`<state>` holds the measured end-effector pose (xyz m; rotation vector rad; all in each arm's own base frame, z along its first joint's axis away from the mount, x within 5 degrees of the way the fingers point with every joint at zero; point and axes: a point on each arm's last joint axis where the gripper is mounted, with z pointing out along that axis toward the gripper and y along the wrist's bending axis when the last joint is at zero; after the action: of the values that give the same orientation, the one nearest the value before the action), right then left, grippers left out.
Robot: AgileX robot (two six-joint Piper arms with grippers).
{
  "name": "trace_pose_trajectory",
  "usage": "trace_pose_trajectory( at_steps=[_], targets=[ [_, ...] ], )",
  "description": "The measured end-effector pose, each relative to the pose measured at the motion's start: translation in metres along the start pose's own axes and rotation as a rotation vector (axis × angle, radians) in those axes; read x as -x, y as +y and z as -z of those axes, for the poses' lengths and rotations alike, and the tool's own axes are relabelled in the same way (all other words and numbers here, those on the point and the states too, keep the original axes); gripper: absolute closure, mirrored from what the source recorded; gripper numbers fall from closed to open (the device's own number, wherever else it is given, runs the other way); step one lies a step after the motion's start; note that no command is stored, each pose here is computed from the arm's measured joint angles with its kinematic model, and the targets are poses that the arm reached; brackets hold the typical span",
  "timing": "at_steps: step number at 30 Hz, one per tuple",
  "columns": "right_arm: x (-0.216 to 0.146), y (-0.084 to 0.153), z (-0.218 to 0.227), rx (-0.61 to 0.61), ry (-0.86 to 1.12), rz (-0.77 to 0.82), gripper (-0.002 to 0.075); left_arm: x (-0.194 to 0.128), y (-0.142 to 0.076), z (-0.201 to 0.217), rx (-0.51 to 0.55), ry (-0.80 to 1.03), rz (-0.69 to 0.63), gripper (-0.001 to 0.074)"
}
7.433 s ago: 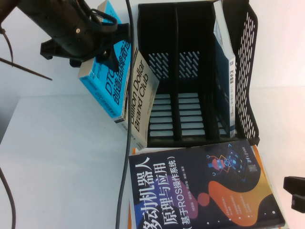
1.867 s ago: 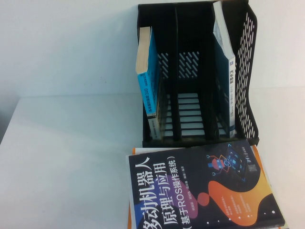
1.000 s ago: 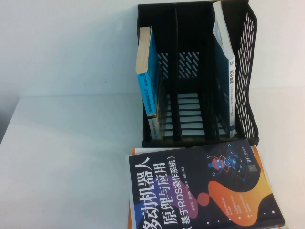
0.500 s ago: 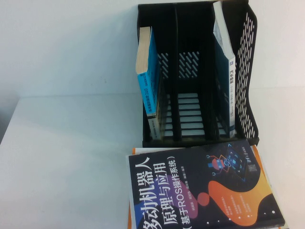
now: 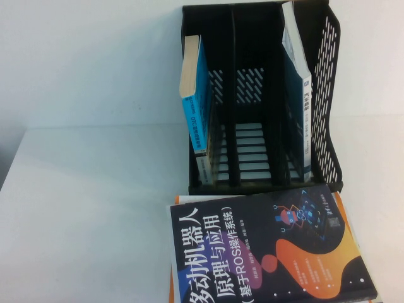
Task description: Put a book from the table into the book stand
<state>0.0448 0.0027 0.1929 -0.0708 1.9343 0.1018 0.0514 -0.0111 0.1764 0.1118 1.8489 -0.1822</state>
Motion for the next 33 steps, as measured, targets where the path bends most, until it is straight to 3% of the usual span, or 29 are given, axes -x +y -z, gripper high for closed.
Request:
trace_pose_trajectory(
  at_steps=[4,20,33],
  targets=[
    [-0.020,-0.001,-0.012,-0.015,0.022,-0.054,0.0728,0.000,0.000,0.000,-0.002,0.000,0.000,0.0738],
    [-0.019,0.000,-0.014,-0.010,-0.027,0.045,0.0728,0.000,0.000,0.000,-0.002,0.000,0.000,0.0738],
    [-0.019,0.001,-0.014,-0.002,-0.028,0.019,0.0729,0.000,0.000,0.000,-0.002,0.000,0.000,0.0738]
  ],
)
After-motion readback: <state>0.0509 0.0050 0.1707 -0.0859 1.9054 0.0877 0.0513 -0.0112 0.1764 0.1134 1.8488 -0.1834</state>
